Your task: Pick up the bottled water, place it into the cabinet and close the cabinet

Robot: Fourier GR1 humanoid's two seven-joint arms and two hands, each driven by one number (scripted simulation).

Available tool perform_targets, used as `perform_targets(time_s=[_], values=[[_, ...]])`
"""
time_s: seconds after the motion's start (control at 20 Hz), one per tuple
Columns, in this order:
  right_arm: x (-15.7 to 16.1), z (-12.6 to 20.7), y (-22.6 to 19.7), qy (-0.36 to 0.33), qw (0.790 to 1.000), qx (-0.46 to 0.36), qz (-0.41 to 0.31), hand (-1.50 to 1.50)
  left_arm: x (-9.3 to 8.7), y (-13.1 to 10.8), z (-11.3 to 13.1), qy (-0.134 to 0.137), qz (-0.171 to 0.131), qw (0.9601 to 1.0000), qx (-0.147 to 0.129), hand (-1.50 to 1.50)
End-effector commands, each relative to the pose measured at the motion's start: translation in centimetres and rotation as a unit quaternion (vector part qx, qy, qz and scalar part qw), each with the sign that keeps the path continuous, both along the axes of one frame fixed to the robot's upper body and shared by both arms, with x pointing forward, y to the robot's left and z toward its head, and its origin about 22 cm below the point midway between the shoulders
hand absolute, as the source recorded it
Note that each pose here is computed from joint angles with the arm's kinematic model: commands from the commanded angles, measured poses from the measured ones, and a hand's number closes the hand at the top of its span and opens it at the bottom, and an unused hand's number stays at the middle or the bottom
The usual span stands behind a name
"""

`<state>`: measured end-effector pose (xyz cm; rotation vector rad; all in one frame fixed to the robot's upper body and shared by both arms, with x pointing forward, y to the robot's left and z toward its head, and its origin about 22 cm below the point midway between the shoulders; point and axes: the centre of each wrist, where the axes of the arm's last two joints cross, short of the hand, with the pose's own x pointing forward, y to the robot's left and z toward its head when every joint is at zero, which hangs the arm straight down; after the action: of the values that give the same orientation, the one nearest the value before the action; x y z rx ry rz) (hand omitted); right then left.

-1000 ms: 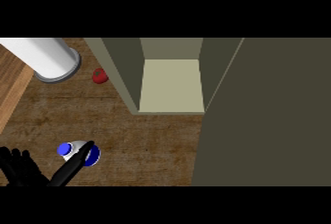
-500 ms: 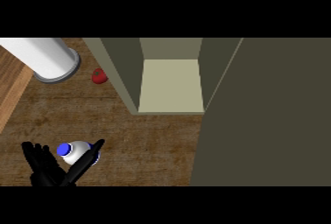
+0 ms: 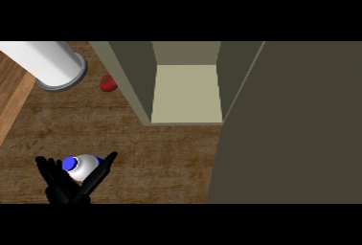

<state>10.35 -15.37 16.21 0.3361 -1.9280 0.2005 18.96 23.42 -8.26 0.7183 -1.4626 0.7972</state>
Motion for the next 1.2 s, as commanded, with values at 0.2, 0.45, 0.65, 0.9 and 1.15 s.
perform_targets(time_s=[0.2,0.45,0.65,0.9,1.15], values=[[-0.9,1.9,-1.2,-0.041,0.999,-0.022,-0.018,-1.5,0.4,-0.6,-4.2,0.0,0.008,0.9999,-0.009,-1.5],[-1.7,2.3,-0.1,-0.027,0.999,-0.011,-0.015,-1.5,-1.2,-0.8,-5.1,-0.001,0.037,0.9993,-0.003,-1.5],[-1.3,3.2,-1.6,-0.03,0.999,-0.01,-0.012,-1.5,-0.4,-0.6,-6.8,-0.03,0.021,0.9993,-0.008,-1.5],[-1.4,2.8,-1.1,-0.026,0.999,-0.018,-0.022,-1.5,-2.3,-2.1,-7.1,-0.049,0.005,0.9987,-0.014,-1.5],[-1.4,2.3,-1.0,-0.035,0.999,-0.008,-0.012,-1.5,-1.7,0.8,-7.3,-0.084,0.005,0.9958,-0.036,1.5]])
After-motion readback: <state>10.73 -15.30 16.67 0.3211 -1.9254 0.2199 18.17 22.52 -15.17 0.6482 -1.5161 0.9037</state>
